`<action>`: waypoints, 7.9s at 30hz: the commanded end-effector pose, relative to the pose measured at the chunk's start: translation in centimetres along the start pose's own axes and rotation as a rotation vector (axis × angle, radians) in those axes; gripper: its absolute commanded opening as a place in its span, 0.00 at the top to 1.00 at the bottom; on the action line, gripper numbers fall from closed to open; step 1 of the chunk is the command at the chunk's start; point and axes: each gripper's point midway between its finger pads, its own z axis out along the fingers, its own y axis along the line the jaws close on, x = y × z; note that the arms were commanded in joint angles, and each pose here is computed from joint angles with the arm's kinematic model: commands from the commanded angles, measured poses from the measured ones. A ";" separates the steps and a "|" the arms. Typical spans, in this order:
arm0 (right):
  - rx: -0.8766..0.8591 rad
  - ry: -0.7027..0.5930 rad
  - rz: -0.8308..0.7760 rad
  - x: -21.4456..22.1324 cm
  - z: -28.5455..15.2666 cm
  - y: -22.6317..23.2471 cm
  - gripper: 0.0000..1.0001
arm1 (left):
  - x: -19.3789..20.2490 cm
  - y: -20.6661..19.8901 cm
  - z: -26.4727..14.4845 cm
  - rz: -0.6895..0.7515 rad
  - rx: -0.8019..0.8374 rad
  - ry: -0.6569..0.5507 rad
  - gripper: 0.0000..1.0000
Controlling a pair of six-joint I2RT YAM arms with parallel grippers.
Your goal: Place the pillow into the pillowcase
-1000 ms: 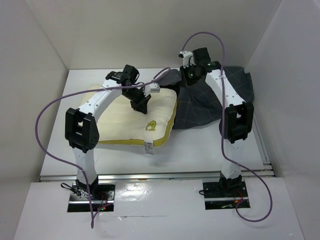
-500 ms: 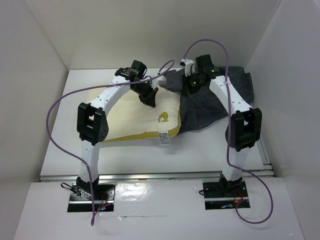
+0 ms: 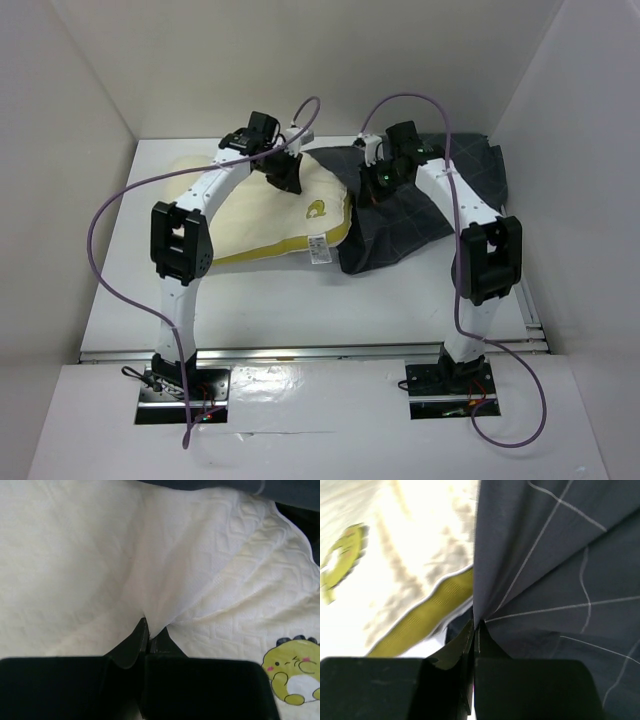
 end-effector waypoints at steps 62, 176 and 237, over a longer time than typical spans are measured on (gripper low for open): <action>-0.238 -0.010 -0.167 -6.1 7.1 12.2 1.00 | -9.5 -2.5 7.3 -0.470 0.114 -0.346 1.00; 0.575 -0.192 -0.326 -0.5 -5.0 3.1 0.26 | -2.4 -5.8 -4.8 0.119 0.234 -0.021 1.00; 0.584 -0.272 -0.037 -9.8 -2.8 -1.0 0.53 | -6.0 -5.6 -6.4 0.029 -0.003 -0.222 1.00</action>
